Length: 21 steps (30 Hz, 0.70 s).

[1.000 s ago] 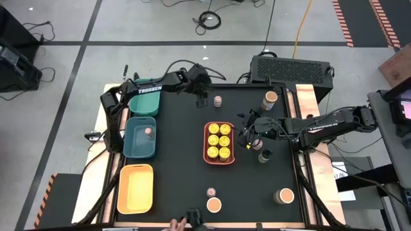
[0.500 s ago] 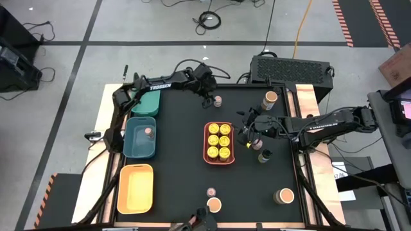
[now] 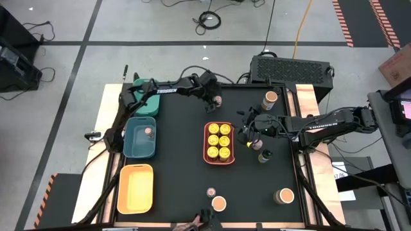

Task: Sort spices by type
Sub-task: Put the brown seasoning bottle in the blue bin

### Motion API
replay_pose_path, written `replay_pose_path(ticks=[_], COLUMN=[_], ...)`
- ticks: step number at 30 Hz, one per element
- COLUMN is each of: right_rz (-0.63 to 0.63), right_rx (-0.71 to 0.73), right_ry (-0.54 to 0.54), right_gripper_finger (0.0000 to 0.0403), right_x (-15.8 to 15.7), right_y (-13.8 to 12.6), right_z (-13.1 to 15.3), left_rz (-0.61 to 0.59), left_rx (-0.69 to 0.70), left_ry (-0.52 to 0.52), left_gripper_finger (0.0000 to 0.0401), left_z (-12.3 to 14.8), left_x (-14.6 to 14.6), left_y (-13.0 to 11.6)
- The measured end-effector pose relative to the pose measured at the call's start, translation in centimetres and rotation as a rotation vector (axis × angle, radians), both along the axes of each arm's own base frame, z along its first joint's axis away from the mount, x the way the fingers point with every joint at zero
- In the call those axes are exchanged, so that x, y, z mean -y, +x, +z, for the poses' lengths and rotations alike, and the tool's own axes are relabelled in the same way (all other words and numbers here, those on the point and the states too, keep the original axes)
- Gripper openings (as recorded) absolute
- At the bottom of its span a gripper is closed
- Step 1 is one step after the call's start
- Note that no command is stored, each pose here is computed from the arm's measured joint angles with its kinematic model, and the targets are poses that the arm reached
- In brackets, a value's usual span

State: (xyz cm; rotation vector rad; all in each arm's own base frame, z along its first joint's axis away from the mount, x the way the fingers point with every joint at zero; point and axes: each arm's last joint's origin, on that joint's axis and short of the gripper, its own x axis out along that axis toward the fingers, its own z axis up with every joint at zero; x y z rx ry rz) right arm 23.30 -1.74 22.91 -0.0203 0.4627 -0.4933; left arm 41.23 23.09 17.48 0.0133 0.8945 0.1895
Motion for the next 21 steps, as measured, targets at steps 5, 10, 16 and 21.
replay_pose_path(ticks=[5, 10, 16, 21], right_rz=[0.000, 0.000, 0.000, 0.000], right_rx=[0.000, 0.000, 0.001, 0.001], right_ry=[0.000, 0.000, 0.000, 0.000], right_gripper_finger=[0.0299, 0.0299, 0.0299, 0.0299], right_x=[0.0, 0.0, 0.0, 0.0], right_y=[0.0, 0.0, 0.0, 0.0], right_z=[0.0, 0.0, 0.0, 0.0], left_rz=[0.027, 0.025, 0.032, 0.018], left_rx=[0.001, 0.036, 0.026, 0.023], left_ry=[0.028, 0.046, 0.037, 0.045], left_gripper_finger=[0.0274, 0.0274, 0.0274, 0.0274], left_z=[-0.8, -1.0, -1.4, -1.5], left_x=[-0.2, -0.3, -0.5, -0.4], left_y=[0.4, 0.9, 0.8, 0.8])
